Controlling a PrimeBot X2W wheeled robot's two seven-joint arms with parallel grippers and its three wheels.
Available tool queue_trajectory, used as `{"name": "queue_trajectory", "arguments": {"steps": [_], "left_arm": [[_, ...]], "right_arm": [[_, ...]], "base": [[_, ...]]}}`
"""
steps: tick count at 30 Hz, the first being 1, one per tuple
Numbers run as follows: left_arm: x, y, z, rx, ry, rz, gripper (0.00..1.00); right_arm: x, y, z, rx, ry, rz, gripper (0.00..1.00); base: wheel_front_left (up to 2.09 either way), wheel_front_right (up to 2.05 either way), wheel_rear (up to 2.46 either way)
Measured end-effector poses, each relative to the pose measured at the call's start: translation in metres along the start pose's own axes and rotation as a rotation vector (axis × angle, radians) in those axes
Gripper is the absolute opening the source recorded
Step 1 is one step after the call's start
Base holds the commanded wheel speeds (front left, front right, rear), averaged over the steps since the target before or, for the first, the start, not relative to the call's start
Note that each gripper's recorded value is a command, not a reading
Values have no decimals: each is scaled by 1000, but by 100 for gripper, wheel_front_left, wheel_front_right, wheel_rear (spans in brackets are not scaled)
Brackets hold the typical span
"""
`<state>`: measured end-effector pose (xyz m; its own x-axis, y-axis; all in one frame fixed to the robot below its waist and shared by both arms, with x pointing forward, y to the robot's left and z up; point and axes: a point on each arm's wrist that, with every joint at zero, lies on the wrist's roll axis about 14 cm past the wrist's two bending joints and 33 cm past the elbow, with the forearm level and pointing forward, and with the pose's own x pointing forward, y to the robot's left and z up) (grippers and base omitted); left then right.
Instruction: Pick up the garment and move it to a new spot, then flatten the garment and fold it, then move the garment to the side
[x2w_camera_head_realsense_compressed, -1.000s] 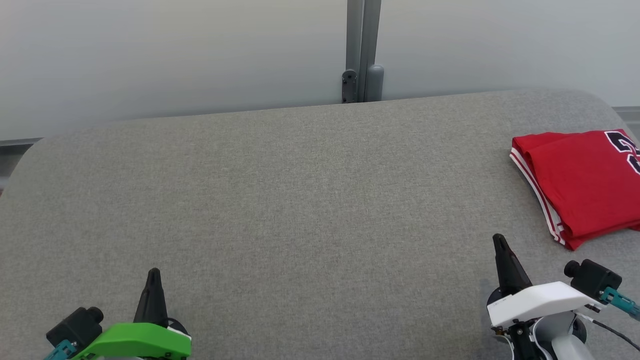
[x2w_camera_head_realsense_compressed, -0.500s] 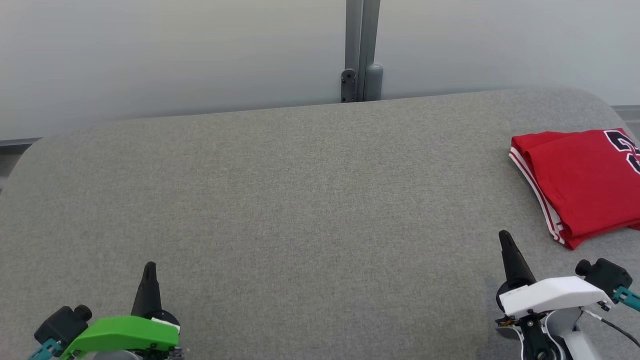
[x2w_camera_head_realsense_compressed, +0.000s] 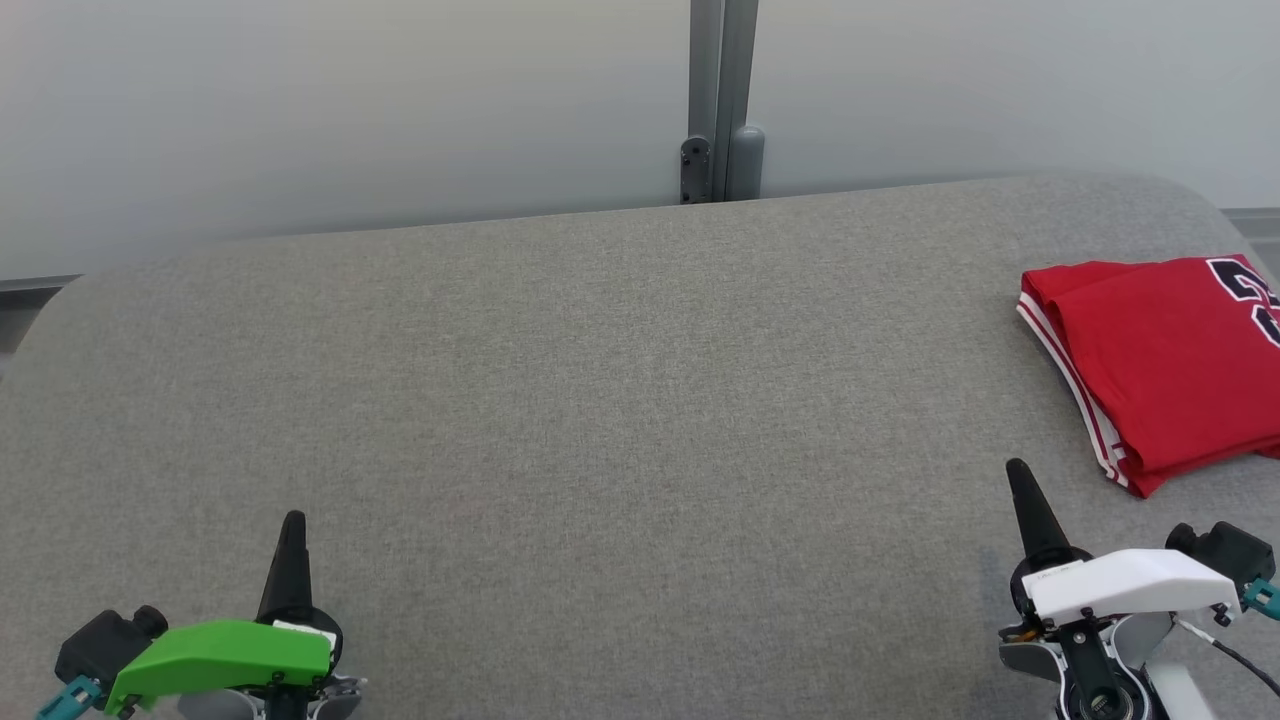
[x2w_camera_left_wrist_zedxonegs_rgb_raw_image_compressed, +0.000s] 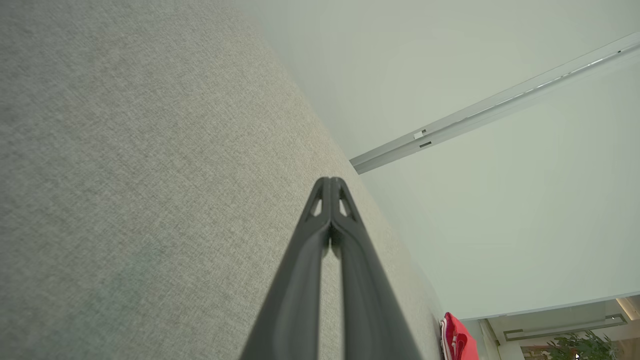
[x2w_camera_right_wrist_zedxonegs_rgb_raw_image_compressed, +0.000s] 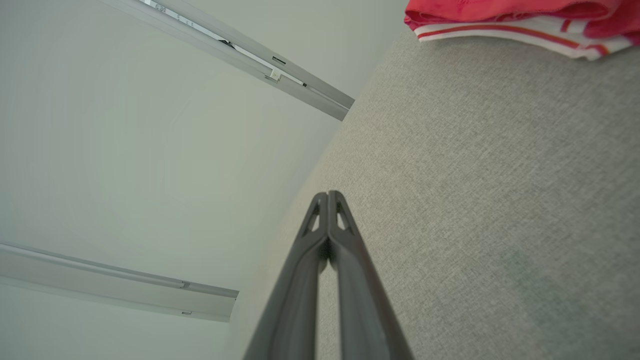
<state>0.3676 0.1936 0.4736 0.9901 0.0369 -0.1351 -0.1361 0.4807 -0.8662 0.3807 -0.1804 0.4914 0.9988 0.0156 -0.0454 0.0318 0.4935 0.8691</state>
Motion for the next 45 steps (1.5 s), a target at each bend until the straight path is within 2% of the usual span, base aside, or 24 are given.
{"name": "queue_trajectory", "arguments": {"steps": [45], "left_arm": [[12,-18,14,-376,7,-87,0]], "right_arm": [[4,0,16,383,-16,10,0]], "base": [[0,0,0]]}}
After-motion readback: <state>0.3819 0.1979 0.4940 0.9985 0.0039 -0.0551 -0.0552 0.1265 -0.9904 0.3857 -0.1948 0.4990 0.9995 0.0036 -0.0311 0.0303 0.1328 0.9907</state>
